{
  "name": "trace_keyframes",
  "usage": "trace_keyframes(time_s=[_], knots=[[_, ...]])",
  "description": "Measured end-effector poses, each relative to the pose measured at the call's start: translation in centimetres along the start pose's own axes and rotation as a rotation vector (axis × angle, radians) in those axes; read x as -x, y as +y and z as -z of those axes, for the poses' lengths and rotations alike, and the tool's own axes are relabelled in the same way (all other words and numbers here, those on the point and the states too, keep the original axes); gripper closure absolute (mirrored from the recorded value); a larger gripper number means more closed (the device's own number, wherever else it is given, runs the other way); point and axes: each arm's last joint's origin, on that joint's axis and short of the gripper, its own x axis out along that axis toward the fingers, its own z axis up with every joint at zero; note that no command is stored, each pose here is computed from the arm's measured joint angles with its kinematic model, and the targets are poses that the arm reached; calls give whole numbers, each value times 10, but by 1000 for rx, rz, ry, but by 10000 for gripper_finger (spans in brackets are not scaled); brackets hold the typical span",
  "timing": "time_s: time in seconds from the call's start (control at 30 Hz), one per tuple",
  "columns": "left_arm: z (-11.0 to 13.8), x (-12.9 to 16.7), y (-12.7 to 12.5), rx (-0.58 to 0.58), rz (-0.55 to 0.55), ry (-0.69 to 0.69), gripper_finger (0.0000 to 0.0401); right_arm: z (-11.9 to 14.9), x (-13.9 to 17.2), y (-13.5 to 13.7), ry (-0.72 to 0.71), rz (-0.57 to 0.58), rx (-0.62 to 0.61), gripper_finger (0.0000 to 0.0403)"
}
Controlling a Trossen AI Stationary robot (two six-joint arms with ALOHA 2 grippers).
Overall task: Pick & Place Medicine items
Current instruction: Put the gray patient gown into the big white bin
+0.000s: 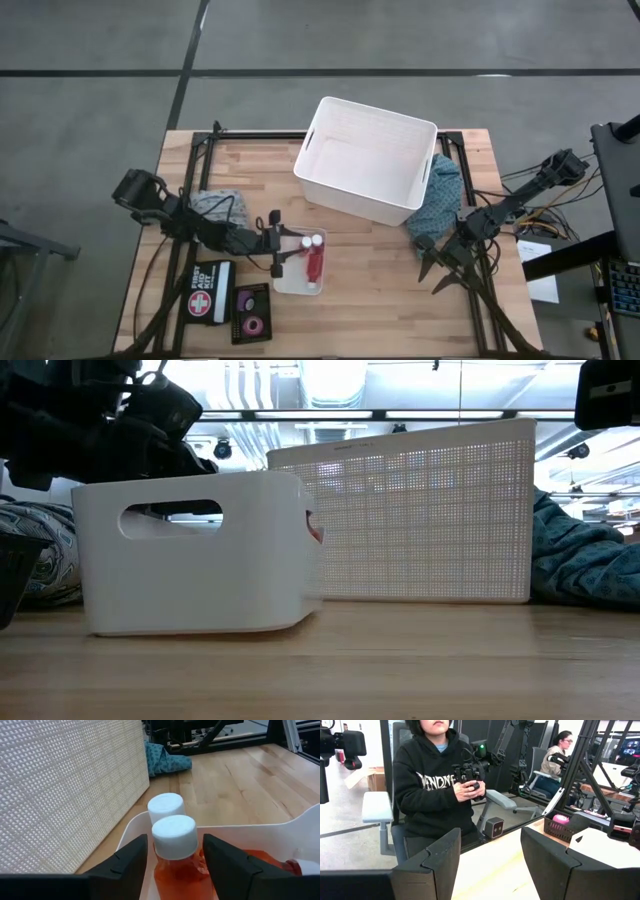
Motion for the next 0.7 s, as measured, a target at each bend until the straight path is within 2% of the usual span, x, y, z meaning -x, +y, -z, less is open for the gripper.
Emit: trace_keyframes(time_s=[0.37,0.7], knots=[[-10,5,2,3,0,-37,205,0,0,0,0,0,0,197],[-29,14,7,3,-8,-118,203,0,0,0,-1,0,0,197]])
